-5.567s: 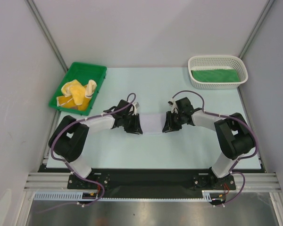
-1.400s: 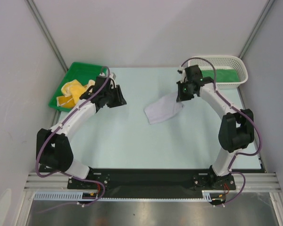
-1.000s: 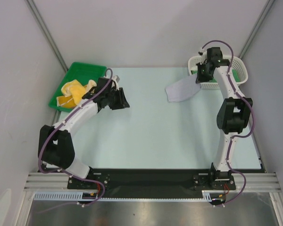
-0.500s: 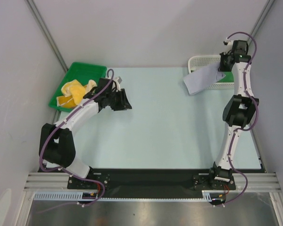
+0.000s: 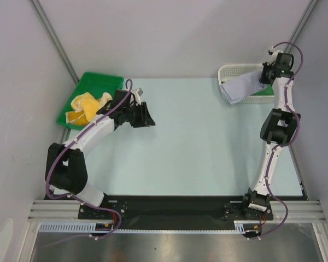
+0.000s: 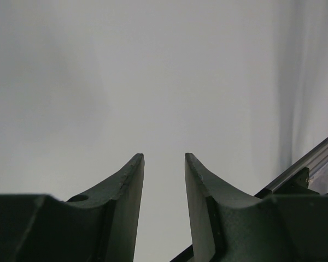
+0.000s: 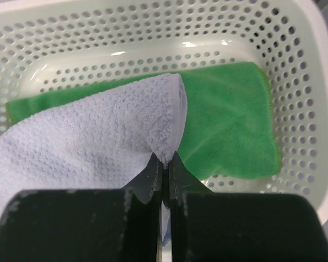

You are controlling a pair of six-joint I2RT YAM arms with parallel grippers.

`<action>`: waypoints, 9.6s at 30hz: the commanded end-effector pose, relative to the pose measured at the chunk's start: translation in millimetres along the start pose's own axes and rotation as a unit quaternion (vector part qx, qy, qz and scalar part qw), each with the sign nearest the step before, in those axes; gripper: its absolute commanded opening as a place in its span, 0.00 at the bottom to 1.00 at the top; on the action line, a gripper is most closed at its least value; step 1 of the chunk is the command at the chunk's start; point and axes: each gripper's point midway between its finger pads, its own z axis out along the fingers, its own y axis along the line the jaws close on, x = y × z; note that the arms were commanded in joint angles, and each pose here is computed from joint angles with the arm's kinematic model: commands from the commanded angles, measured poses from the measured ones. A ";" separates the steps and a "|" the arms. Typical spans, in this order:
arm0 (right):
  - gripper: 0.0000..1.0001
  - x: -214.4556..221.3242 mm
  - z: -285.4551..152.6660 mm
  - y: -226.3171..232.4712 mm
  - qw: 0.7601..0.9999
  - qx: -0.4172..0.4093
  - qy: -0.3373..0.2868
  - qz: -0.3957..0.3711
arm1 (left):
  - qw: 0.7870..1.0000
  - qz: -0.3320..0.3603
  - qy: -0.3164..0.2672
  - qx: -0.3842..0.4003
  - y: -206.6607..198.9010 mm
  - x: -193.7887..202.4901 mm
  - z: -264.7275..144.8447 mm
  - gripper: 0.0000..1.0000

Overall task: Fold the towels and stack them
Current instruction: Neatly place the folded towel into the bin, then grab crumpled towel, then move the towel to the center of the board, then flatten out the crumpled towel

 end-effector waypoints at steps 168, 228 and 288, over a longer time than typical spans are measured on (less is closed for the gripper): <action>0.65 166.0 -170.8 360.4 0.925 -0.361 0.119 0.005 | 0.999 -0.005 -0.033 -0.041 63.9 8.9 77.7 0.52; 0.50 182.2 -93.4 442.0 0.811 -0.579 0.083 0.024 | 0.979 0.051 -0.075 -0.181 87.7 -75.0 8.6 0.00; 0.00 -4.1 -581.4 273.7 0.862 -0.381 -0.331 -0.039 | 0.877 0.203 -0.322 0.293 -225.5 -31.6 -289.3 0.00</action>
